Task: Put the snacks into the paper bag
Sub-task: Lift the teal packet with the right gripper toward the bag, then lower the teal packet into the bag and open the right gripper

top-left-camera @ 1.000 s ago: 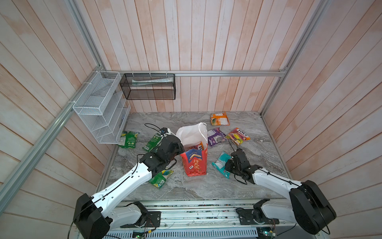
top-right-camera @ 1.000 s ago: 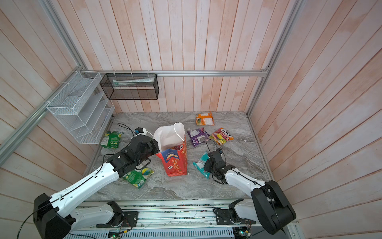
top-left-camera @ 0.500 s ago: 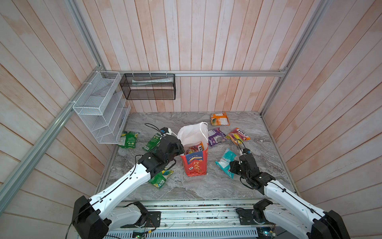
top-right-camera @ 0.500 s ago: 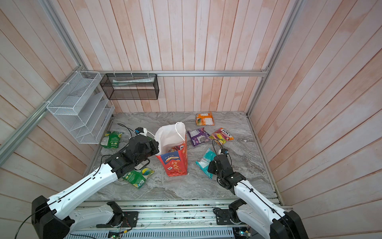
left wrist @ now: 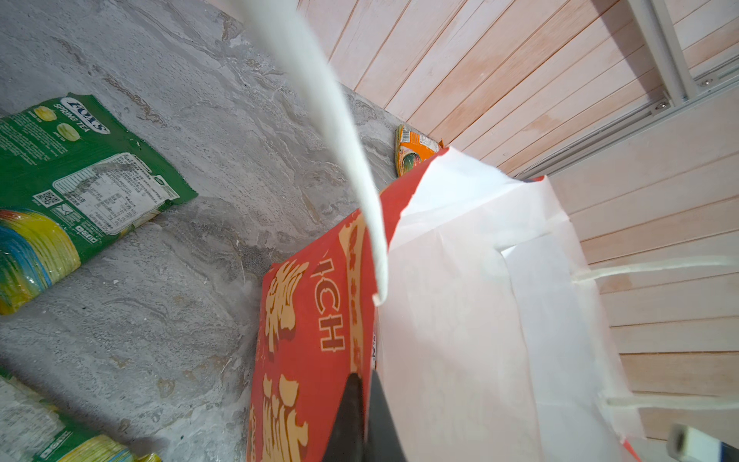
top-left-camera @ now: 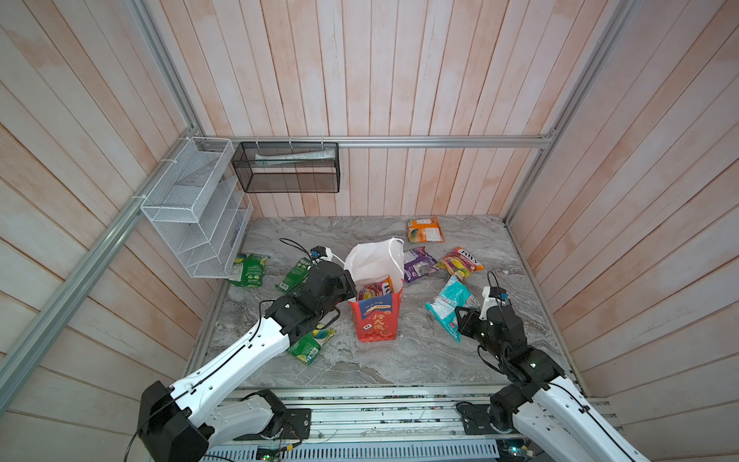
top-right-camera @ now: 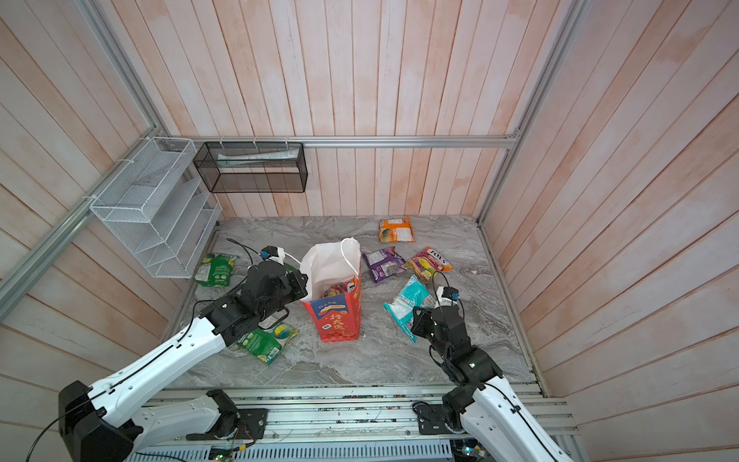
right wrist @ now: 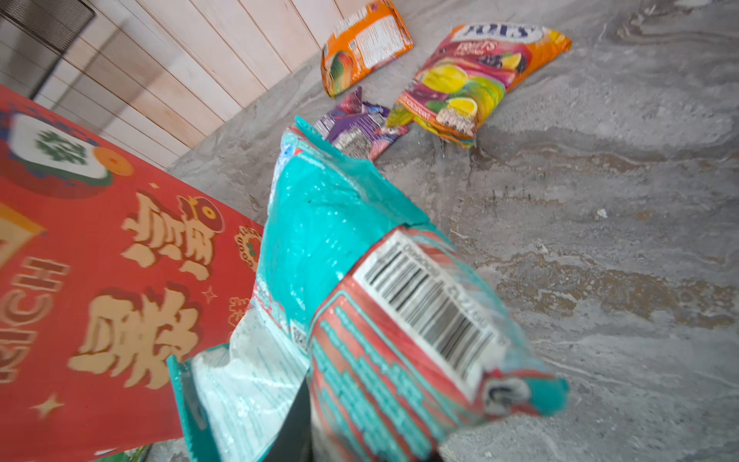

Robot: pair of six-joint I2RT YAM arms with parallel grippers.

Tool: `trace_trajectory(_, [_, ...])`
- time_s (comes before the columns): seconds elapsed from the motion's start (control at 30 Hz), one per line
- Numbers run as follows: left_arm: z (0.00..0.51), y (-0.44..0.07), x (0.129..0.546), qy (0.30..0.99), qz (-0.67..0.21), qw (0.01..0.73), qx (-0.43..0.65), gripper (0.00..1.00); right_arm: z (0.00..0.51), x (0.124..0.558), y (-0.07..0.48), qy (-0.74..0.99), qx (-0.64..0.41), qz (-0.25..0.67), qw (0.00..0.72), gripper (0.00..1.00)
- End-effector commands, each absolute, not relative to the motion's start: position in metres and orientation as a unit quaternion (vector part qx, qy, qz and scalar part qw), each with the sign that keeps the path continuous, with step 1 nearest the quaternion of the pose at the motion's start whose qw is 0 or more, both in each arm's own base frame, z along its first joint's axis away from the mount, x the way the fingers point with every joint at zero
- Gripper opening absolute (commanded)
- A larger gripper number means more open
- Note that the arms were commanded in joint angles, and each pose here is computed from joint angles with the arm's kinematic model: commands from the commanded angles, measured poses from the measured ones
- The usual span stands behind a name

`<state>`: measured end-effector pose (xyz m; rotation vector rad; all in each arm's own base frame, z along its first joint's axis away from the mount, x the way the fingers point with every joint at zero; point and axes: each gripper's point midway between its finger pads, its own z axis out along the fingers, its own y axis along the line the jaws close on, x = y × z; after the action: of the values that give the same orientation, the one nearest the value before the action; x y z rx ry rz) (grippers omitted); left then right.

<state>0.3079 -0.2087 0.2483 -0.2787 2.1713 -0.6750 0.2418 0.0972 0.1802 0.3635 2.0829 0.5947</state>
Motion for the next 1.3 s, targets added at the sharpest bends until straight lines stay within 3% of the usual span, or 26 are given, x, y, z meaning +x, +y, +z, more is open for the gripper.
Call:
trace_trajectory(0.0, [0.252,-0.212,0.305,0.861,-0.278,0.414,-0.102,0.00,0.249,0.240,0.093,0.799,0.157,0.276,0.510,0.10])
trace_trajectory(0.33, [0.252,-0.211,0.306,0.862,-0.274,0.415,-0.103,0.00,0.377,0.242,0.111,0.738,0.111,0.348,0.567,0.09])
trace_trajectory(0.57, [0.249,-0.214,0.306,0.864,-0.273,0.411,-0.099,0.00,0.427,0.253,0.143,0.720,0.063,0.377,0.579,0.08])
trace_trajectory(0.93, [0.248,-0.216,0.306,0.865,-0.272,0.410,-0.097,0.00,0.457,0.250,0.259,0.719,-0.059,0.372,0.584,0.08])
trace_trajectory(1.27, [0.247,-0.218,0.305,0.866,-0.271,0.409,-0.094,0.00,0.425,0.296,0.316,0.751,-0.055,0.325,0.572,0.08])
